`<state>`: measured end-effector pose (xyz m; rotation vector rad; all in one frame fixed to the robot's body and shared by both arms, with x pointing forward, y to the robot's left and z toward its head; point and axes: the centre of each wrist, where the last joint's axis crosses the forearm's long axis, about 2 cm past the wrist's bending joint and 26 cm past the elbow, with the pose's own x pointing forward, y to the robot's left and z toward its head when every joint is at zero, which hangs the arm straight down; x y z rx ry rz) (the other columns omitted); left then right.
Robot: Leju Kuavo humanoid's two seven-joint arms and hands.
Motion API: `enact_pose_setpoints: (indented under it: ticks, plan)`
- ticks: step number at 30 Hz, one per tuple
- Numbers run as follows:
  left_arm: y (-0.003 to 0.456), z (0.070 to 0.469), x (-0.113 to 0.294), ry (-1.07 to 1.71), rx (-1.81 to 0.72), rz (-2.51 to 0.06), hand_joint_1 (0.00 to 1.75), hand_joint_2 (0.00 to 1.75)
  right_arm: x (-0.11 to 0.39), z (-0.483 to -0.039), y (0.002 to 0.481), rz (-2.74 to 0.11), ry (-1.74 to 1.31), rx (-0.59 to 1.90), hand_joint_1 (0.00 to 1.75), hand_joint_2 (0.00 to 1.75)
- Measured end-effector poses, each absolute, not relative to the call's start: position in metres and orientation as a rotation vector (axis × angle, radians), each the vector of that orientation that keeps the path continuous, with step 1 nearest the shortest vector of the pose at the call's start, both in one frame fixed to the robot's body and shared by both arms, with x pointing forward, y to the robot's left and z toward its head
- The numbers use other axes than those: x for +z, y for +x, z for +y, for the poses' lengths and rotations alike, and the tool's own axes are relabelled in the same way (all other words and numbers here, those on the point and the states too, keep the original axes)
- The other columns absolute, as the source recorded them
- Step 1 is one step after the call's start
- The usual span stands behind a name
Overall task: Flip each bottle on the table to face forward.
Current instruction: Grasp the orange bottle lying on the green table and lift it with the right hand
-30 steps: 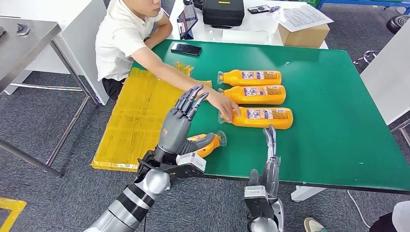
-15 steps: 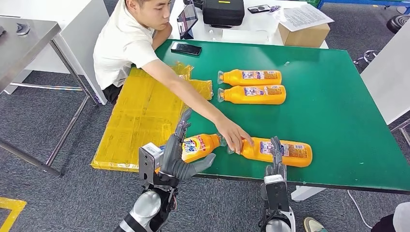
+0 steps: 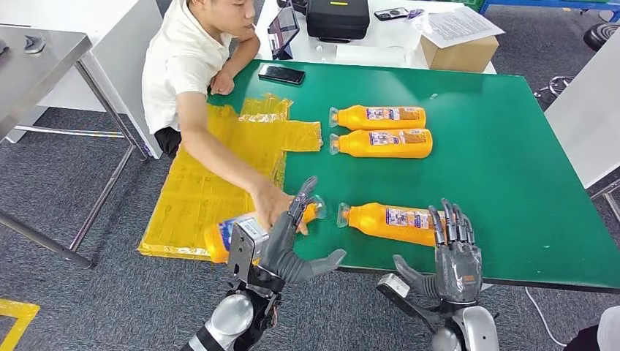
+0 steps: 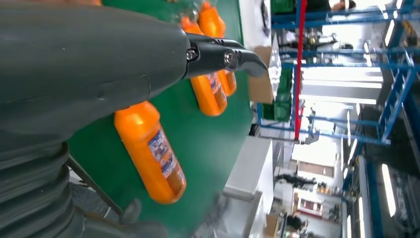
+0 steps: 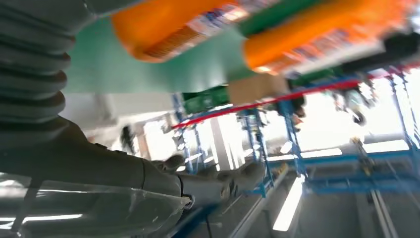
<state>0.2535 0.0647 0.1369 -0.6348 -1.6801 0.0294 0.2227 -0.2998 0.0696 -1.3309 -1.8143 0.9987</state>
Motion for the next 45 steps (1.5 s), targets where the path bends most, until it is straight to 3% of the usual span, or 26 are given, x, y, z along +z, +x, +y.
enact_pose_setpoints:
  ticks: [7,16,45]
  plan:
    - [0.256,0.064,0.138,-0.631,-0.031,-1.709,0.0,1.75,0.068,-0.32,0.221,-1.56,-1.528,1.133,0.0,1.75]
    - [0.257,0.065,0.138,-0.631,-0.036,-1.71,0.0,1.75,0.059,-0.322,0.22,-1.581,-1.477,1.265,0.0,1.75]
    - [0.26,0.06,0.145,-0.624,-0.055,-1.732,0.0,1.75,0.037,-0.349,0.291,-1.465,-1.299,1.247,0.0,1.75]
